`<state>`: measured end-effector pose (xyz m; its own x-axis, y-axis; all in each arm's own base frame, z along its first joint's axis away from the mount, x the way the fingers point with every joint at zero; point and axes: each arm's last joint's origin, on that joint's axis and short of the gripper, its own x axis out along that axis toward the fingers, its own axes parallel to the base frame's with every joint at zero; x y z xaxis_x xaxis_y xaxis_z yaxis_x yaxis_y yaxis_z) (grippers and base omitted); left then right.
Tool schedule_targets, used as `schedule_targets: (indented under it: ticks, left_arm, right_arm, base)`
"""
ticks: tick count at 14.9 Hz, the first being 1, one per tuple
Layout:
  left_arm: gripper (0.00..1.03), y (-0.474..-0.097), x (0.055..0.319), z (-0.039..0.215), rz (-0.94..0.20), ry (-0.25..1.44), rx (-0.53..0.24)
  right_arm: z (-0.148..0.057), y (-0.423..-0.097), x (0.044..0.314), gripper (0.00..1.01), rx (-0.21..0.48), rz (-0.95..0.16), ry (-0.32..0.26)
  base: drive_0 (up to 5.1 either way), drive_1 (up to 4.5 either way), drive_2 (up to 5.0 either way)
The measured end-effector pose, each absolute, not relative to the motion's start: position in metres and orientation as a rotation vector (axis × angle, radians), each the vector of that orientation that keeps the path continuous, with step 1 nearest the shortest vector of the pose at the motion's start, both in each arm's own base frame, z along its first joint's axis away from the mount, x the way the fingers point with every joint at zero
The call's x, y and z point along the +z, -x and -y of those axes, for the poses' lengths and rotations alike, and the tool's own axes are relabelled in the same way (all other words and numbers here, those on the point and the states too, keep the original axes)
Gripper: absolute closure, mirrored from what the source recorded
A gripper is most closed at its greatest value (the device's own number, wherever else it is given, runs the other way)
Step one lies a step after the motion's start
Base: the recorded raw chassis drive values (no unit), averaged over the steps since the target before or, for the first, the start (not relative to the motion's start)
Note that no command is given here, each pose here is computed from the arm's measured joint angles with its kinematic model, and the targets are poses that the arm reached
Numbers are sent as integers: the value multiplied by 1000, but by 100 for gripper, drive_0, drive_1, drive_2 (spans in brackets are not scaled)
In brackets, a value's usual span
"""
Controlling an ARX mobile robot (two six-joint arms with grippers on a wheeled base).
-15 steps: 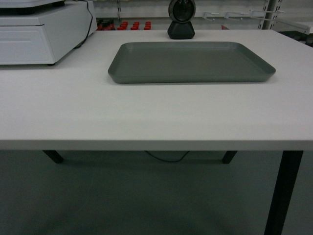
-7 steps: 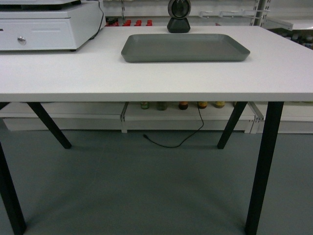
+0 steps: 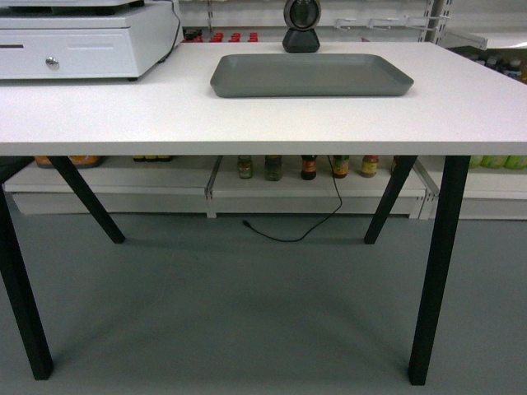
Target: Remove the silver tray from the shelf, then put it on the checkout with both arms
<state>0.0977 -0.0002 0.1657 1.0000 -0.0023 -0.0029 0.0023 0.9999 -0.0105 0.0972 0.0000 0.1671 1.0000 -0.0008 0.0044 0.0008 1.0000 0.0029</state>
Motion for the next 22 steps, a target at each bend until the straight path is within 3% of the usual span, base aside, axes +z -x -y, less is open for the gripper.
schedule_targets:
  ticks: [2, 22]
  left_arm:
    - [5, -98, 166, 0, -2, 10, -2]
    - [5, -98, 165, 0, -5, 7, -2]
  right_arm:
    - [0, -97, 167, 3, 0, 5, -3]
    - [0, -97, 167, 3, -1, 4, 1]
  base:
    - [-7, -419, 405]
    - [0, 0, 0]
